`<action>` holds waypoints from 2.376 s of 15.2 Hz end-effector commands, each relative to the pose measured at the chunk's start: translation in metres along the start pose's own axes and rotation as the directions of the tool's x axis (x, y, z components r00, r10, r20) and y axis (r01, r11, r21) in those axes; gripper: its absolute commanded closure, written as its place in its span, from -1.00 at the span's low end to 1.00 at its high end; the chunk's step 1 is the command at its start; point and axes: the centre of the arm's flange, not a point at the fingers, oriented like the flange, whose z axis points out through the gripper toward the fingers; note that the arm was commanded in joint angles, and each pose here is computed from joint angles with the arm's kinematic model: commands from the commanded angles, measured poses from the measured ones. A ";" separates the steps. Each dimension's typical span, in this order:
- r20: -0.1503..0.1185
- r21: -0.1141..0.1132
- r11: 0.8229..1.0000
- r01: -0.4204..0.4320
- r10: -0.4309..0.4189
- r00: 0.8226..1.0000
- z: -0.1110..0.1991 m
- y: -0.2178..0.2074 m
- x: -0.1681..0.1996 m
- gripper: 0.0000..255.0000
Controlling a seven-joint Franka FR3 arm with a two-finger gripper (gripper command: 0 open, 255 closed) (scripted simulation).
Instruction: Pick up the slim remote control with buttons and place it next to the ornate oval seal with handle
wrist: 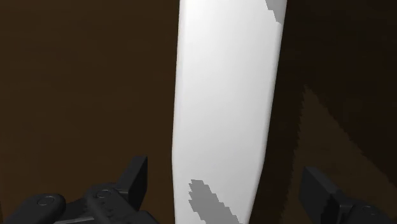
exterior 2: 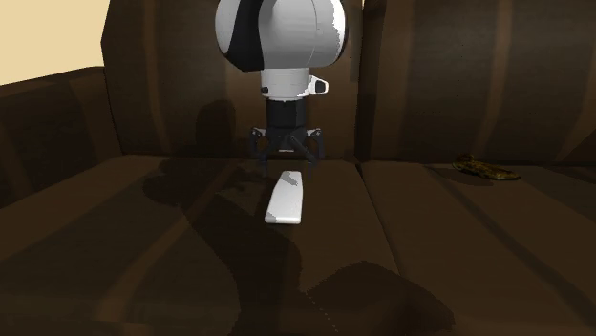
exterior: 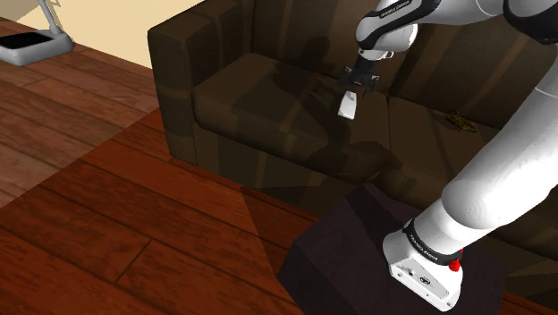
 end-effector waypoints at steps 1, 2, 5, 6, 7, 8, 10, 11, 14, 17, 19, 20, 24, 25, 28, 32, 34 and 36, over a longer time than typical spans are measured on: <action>-0.001 0.000 1.000 -0.010 0.010 1.000 0.010 0.001 0.002 -1.00; -0.001 0.000 1.000 -0.010 0.010 1.000 0.015 0.001 0.002 -1.00; -0.001 0.000 1.000 -0.010 0.010 1.000 0.031 0.001 0.002 -1.00; -0.001 0.000 1.000 -0.010 0.010 1.000 0.039 0.001 0.002 -1.00; -0.001 0.000 1.000 -0.010 0.010 1.000 0.039 0.001 0.002 -1.00; -0.001 0.000 1.000 -0.010 0.010 1.000 0.039 0.001 0.002 -1.00; -0.001 0.000 1.000 -0.010 0.010 1.000 0.039 0.001 0.002 -1.00; -0.001 0.000 1.000 -0.010 0.010 1.000 0.039 0.001 0.002 -1.00; -0.001 0.000 1.000 -0.010 0.010 1.000 0.039 0.001 0.002 -1.00; -0.001 0.000 1.000 -0.010 0.010 1.000 0.039 0.001 0.002 1.00; -0.001 0.000 1.000 -0.010 0.010 1.000 0.039 0.001 0.002 1.00; -0.001 0.000 1.000 -0.010 0.010 1.000 0.039 0.001 0.002 1.00; -0.001 0.000 1.000 -0.010 0.010 1.000 0.039 0.001 0.002 1.00; -0.001 0.000 1.000 -0.010 0.010 1.000 0.034 0.001 0.003 1.00; -0.001 0.000 1.000 -0.010 0.010 1.000 0.018 0.001 0.003 1.00; -0.001 0.000 1.000 -0.010 0.010 1.000 -0.003 0.001 0.003 1.00; -0.001 0.000 1.000 -0.010 0.010 1.000 -0.014 0.001 0.004 1.00; -0.001 0.000 1.000 -0.010 0.010 1.000 -0.024 0.001 0.004 1.00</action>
